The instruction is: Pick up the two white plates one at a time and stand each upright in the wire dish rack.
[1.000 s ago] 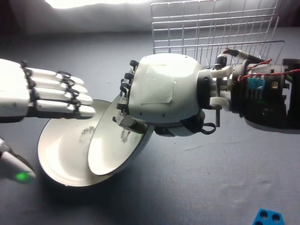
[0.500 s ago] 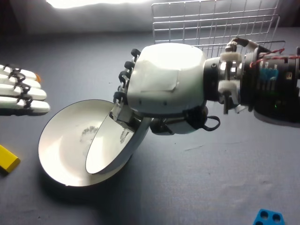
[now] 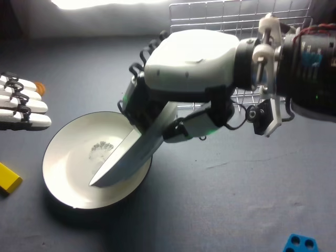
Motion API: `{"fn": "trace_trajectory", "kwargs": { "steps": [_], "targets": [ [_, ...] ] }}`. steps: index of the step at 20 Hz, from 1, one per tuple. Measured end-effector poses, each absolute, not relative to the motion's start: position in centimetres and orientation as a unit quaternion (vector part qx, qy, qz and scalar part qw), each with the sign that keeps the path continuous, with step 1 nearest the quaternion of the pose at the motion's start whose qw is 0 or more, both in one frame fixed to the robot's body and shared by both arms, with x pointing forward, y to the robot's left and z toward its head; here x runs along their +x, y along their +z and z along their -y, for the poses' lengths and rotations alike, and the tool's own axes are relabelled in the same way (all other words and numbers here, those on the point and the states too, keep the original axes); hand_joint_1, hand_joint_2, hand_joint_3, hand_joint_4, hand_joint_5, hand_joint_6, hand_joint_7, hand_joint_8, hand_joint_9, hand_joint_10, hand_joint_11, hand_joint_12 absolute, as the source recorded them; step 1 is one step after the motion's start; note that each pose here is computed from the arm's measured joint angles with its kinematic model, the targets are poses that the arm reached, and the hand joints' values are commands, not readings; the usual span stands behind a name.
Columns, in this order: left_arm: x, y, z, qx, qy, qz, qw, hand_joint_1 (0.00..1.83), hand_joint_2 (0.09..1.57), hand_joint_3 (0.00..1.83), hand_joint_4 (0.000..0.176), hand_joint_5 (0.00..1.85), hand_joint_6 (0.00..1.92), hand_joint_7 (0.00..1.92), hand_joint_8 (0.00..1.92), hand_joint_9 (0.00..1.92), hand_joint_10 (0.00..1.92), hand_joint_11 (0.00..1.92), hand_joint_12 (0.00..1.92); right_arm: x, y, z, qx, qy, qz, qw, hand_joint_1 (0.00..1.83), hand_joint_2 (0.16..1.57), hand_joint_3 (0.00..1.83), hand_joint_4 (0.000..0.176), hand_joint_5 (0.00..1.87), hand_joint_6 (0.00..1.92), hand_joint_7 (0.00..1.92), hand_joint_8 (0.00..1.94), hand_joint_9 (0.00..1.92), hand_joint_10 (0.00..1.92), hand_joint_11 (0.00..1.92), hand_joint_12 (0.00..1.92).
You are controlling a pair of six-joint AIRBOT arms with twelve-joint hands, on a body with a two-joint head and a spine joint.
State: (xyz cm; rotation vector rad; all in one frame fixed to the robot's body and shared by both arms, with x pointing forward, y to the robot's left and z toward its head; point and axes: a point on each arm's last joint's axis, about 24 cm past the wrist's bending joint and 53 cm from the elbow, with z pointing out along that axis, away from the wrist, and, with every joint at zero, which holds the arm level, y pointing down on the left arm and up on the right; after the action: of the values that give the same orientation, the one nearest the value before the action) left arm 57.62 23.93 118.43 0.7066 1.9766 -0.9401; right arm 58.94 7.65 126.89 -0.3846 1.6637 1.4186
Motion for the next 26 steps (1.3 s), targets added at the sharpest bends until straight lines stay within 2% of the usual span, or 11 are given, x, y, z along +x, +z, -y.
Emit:
{"fn": "trace_trajectory", "kwargs": {
  "steps": [5, 7, 12, 18, 19, 21, 26],
  "targets": [
    [58.5, 118.1, -24.3, 0.278, -0.367, -0.787, 0.41, 0.0, 1.01, 0.0, 0.0, 0.0, 0.0, 0.0, 0.0, 0.0, 0.0, 0.0, 0.0, 59.6, 128.5, -6.8, -0.098, 0.605, -0.673, 0.415, 1.37, 1.11, 0.0, 0.0, 0.94, 1.05, 0.96, 0.92, 0.94, 1.14, 0.77, 1.18],
    [58.3, 118.0, -24.0, 0.28, -0.372, -0.785, 0.407, 0.0, 1.02, 0.0, 0.0, 0.0, 0.0, 0.0, 0.0, 0.0, 0.0, 0.0, 0.0, 59.8, 129.6, -6.4, -0.082, 0.619, -0.666, 0.408, 1.37, 1.13, 0.0, 0.0, 0.92, 1.1, 0.92, 0.97, 0.9, 1.2, 0.75, 1.19],
    [58.4, 117.7, -23.5, 0.284, -0.374, -0.785, 0.405, 0.0, 1.03, 0.0, 0.0, 0.0, 0.0, 0.0, 0.0, 0.0, 0.0, 0.0, 0.0, 60.5, 131.9, -5.0, -0.037, 0.647, -0.655, 0.389, 1.37, 1.11, 0.0, 0.0, 0.97, 1.02, 0.96, 0.9, 0.94, 1.15, 0.79, 1.17],
    [58.3, 117.4, -23.2, 0.291, -0.374, -0.783, 0.403, 0.0, 1.01, 0.0, 0.0, 0.0, 0.0, 0.0, 0.0, 0.0, 0.0, 0.0, 0.0, 62.2, 134.1, -2.4, 0.023, 0.659, -0.647, 0.383, 1.37, 1.1, 0.0, 0.0, 0.97, 1.02, 0.97, 0.89, 0.95, 1.13, 0.8, 1.17],
    [58.3, 117.2, -23.3, 0.291, -0.373, -0.785, 0.401, 0.0, 1.01, 0.0, 0.0, 0.0, 0.0, 0.0, 0.0, 0.0, 0.0, 0.0, 0.0, 62.5, 134.3, -1.7, 0.04, 0.663, -0.644, 0.379, 1.37, 1.12, 0.0, 0.0, 0.95, 1.06, 0.94, 0.92, 0.92, 1.18, 0.77, 1.19],
    [58.5, 117.0, -23.6, 0.292, -0.366, -0.787, 0.401, 0.0, 1.01, 0.0, 0.0, 0.0, 0.0, 0.0, 0.0, 0.0, 0.0, 0.0, 0.0, 63.3, 134.4, -0.5, 0.072, 0.668, -0.641, 0.371, 1.38, 1.1, 0.0, 0.0, 0.98, 1.0, 1.0, 0.85, 0.94, 1.13, 0.79, 1.17],
    [58.6, 116.0, -23.3, 0.292, -0.361, -0.793, 0.393, 0.0, 1.01, 0.0, 0.0, 0.0, 0.0, 0.0, 0.0, 0.0, 0.0, 0.0, 0.0, 64.5, 135.6, 1.5, 0.129, 0.678, -0.629, 0.359, 1.37, 1.1, 0.0, 0.0, 0.95, 1.03, 0.98, 0.89, 0.95, 1.12, 0.8, 1.16]
  ]
}}
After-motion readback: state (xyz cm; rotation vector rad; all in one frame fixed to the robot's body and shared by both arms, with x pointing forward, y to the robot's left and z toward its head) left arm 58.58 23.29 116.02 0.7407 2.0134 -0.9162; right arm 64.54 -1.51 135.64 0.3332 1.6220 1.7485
